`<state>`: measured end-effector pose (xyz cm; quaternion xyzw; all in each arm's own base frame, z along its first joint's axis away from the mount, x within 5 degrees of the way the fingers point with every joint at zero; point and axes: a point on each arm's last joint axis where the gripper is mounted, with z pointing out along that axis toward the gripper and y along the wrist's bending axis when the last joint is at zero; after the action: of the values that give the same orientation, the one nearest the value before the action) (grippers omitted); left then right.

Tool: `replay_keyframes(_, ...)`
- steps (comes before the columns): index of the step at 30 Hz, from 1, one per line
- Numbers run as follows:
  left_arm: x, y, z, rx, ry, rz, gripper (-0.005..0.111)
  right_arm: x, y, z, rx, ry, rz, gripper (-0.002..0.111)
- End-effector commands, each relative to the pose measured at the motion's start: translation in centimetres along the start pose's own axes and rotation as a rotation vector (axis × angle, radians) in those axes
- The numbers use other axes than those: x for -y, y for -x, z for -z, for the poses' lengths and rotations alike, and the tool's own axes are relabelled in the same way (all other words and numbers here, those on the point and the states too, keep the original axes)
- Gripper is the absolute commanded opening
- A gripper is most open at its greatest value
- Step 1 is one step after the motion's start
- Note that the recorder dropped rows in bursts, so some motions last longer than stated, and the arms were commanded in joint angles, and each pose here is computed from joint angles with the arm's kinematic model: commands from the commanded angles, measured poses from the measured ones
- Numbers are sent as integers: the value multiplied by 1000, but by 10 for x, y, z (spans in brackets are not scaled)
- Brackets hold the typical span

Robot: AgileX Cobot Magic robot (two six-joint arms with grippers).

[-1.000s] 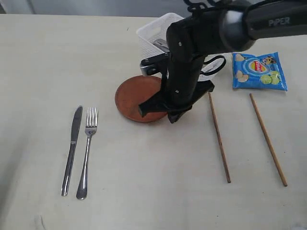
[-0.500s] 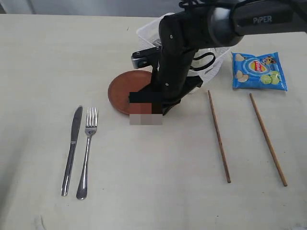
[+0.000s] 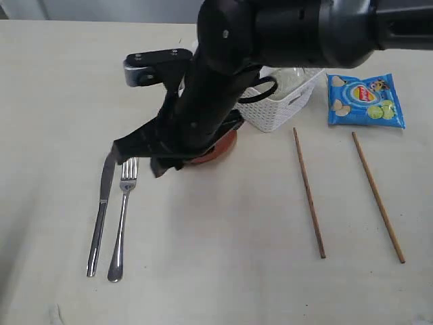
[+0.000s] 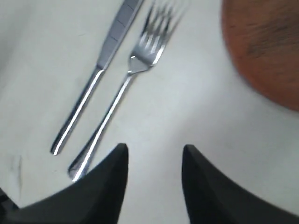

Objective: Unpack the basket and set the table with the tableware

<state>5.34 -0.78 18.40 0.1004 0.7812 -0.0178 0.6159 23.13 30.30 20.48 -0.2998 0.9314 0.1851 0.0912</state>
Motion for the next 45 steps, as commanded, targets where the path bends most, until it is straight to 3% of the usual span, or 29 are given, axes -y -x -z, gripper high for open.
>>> replay_keyframes(1,0,0,0,8,2,3,0,-33,-10,-16,6,49,-7,46)
replay_keyframes(5,0,0,0,8,2,3,0,-49,-10,-36,16,59,-26,46)
replay_keyframes(14,0,0,0,8,2,3,0,-57,20,-65,-58,4,-53,45)
replay_keyframes(25,0,0,0,8,2,3,0,-85,62,-51,43,50,64,14)
replay_keyframes(28,0,0,0,8,2,3,0,-76,81,-51,82,36,36,0)
replay_keyframes(32,0,0,0,8,2,3,0,-69,100,-59,110,46,2,0)
replay_keyframes(37,0,0,0,8,2,3,0,-42,118,-75,142,-121,6,0)
replay_keyframes(41,0,0,0,8,2,3,0,-22,114,-98,51,-189,-21,0)
replay_keyframes(45,0,0,0,8,2,3,0,-18,112,-116,39,-187,-12,0)
